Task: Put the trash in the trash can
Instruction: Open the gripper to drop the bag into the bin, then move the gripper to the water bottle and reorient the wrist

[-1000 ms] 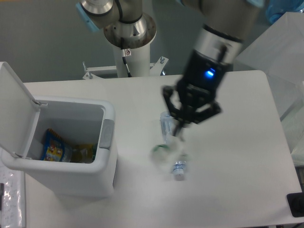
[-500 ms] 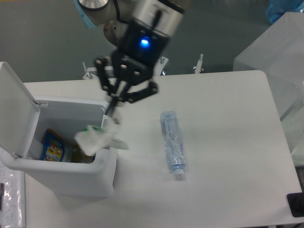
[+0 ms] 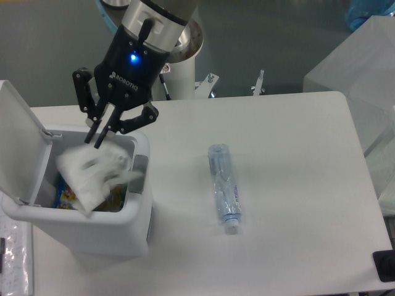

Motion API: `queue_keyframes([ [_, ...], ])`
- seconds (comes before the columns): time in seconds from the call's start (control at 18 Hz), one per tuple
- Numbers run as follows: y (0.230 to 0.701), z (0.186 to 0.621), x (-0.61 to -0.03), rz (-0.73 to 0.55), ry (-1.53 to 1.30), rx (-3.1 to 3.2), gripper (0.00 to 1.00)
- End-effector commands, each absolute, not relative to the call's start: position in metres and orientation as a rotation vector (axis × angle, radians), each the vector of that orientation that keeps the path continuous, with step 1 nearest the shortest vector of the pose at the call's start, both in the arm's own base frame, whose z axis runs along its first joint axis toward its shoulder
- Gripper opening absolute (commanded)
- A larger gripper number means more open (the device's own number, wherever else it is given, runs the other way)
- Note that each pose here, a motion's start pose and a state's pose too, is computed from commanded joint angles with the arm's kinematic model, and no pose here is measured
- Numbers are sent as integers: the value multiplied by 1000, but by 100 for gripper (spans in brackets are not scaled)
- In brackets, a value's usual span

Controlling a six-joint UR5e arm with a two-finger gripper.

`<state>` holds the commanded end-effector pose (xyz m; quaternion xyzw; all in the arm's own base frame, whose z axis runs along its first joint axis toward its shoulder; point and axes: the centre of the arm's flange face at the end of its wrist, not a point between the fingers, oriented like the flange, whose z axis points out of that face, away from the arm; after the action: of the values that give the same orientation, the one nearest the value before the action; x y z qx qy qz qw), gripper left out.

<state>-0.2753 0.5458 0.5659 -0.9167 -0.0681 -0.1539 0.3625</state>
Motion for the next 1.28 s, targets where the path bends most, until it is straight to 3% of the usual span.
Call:
queue_keyframes([
  [0.17,555,543,-303,-364,-217,-2397,100],
  [0.39,519,513,-395,-319,-421,-2401,100],
  [0.67,491,490,-461,-293,-547,-2391,100],
  [1.11,486,386,-498,-182,-717,-2665,100],
  [1.28,495,364,-503,-200,-727,-2748,100],
])
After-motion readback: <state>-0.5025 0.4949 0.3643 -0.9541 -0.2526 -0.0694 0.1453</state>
